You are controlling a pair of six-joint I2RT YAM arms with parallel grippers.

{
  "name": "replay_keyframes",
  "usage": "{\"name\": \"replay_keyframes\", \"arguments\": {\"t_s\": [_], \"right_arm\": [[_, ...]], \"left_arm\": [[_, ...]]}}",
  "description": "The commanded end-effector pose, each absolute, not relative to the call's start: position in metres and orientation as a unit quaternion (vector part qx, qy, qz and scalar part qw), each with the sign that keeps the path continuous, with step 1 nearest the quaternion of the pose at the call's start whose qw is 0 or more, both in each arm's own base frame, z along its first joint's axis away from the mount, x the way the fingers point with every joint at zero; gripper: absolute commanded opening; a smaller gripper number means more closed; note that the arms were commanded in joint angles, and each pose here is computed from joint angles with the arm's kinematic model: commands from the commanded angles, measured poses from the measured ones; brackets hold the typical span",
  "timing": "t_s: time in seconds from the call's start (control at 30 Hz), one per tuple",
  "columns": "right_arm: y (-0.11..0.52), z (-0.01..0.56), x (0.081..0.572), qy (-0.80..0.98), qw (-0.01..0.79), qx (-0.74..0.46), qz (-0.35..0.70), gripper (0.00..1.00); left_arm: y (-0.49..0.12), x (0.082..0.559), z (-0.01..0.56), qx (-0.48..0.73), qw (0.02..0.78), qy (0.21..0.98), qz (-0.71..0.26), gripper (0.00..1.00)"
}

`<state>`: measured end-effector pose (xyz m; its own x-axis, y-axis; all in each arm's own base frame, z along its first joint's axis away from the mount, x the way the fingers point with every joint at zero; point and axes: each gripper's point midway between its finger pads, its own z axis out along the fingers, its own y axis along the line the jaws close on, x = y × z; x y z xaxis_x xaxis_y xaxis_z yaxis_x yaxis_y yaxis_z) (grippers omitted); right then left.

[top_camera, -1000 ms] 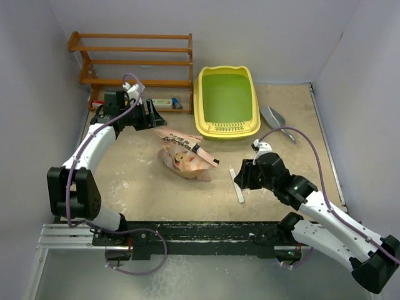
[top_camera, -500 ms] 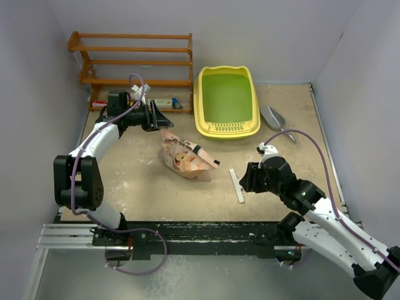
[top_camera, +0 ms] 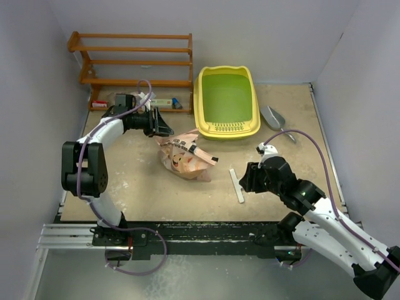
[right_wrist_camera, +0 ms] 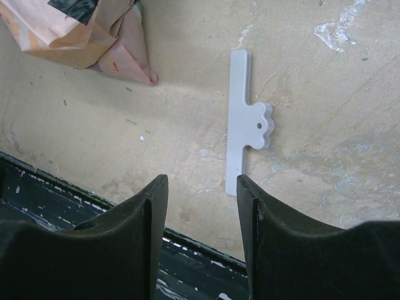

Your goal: Fill the litter box with clean litter

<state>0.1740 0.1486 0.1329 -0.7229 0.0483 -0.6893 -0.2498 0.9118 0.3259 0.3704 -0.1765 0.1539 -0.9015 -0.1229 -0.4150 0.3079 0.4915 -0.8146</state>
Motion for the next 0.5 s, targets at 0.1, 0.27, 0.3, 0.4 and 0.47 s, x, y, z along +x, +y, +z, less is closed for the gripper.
{"name": "replay_keyframes", "arguments": {"t_s": [0.1,0.27,0.3,0.4,0.47], "right_arm": [[0.15,0.151,0.18,0.891,0.397,-0.058,0.212,0.51],[0.15,0.146,0.18,0.894,0.393,-0.056,0.21,0.51],[0.15,0.145,0.179,0.894,0.393,-0.055,0.209,0.51],[0.15,0.144,0.179,0.893,0.393,-0.053,0.211,0.51],[0.15,0.143,0.179,0.894,0.391,-0.053,0.211,0.51]], "left_arm": [[-0.162,0.375,0.161,0.082,0.235,0.868,-0.43,0.49],[-0.172,0.356,0.187,0.107,0.243,0.841,-0.471,0.4],[-0.174,0.351,0.192,0.113,0.243,0.835,-0.481,0.39],[-0.186,0.332,0.212,0.137,0.249,0.801,-0.527,0.37],[-0.194,0.318,0.233,0.16,0.257,0.768,-0.564,0.37]]}}
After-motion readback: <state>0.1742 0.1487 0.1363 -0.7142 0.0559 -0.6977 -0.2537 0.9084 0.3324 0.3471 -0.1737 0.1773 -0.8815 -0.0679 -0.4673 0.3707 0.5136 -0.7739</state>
